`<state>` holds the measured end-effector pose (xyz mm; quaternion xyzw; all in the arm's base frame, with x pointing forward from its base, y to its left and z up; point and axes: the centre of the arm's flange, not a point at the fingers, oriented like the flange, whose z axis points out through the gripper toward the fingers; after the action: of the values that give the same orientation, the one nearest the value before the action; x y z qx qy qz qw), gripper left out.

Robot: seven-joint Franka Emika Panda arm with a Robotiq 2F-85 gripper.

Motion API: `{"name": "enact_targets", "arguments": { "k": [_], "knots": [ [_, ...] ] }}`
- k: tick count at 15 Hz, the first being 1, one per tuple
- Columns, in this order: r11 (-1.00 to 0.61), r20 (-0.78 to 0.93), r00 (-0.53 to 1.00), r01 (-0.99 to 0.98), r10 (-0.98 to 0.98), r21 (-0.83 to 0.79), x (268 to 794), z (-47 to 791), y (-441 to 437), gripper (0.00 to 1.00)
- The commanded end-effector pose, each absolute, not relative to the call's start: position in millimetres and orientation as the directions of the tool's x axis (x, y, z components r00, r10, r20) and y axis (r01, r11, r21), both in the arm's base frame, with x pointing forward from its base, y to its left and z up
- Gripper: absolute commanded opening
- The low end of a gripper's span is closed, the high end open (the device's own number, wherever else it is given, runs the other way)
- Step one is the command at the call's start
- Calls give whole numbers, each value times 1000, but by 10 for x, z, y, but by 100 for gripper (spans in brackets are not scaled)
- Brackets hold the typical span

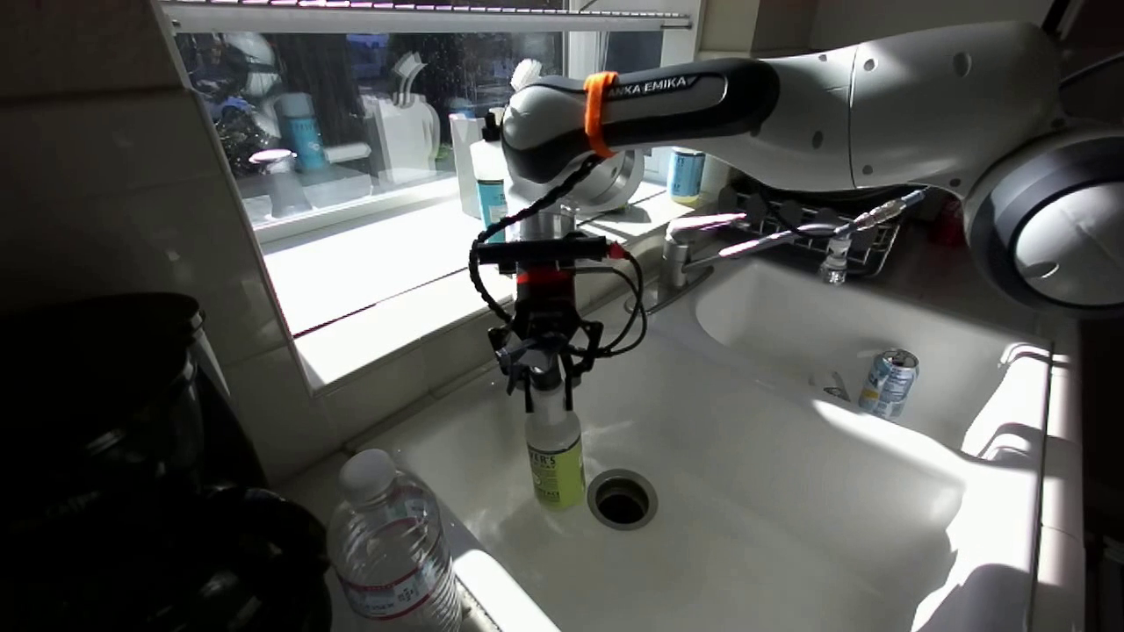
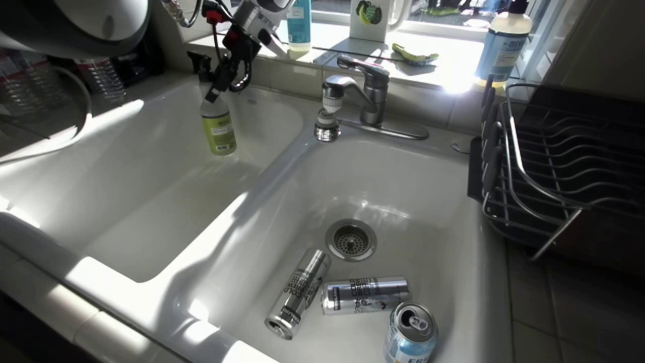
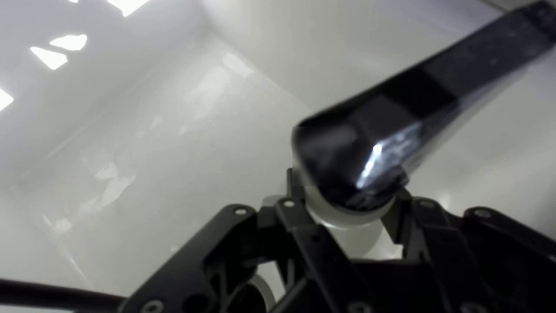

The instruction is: Remove the bottle from the sink and put it on the window sill

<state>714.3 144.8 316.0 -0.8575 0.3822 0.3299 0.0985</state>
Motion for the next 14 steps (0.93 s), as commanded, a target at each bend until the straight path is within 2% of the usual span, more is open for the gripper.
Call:
{"name": "enact_targets", "arguments": {
  "k": [1,3,4,9,10,14],
  "knots": [
    [-657,-627,483,-751,-611,61,7210,3494,1519,19],
    [-672,-622,496,-737,-605,66,7179,3391,1474,19],
    [-671,-618,500,-739,-606,61,7183,3438,1477,44],
    [-671,-621,494,-738,-608,69,7183,3374,1470,44],
    [-671,-621,494,-738,-608,70,7183,3370,1469,19],
    [-699,-659,510,-714,-552,33,7263,3865,1573,19]
  ]
}}
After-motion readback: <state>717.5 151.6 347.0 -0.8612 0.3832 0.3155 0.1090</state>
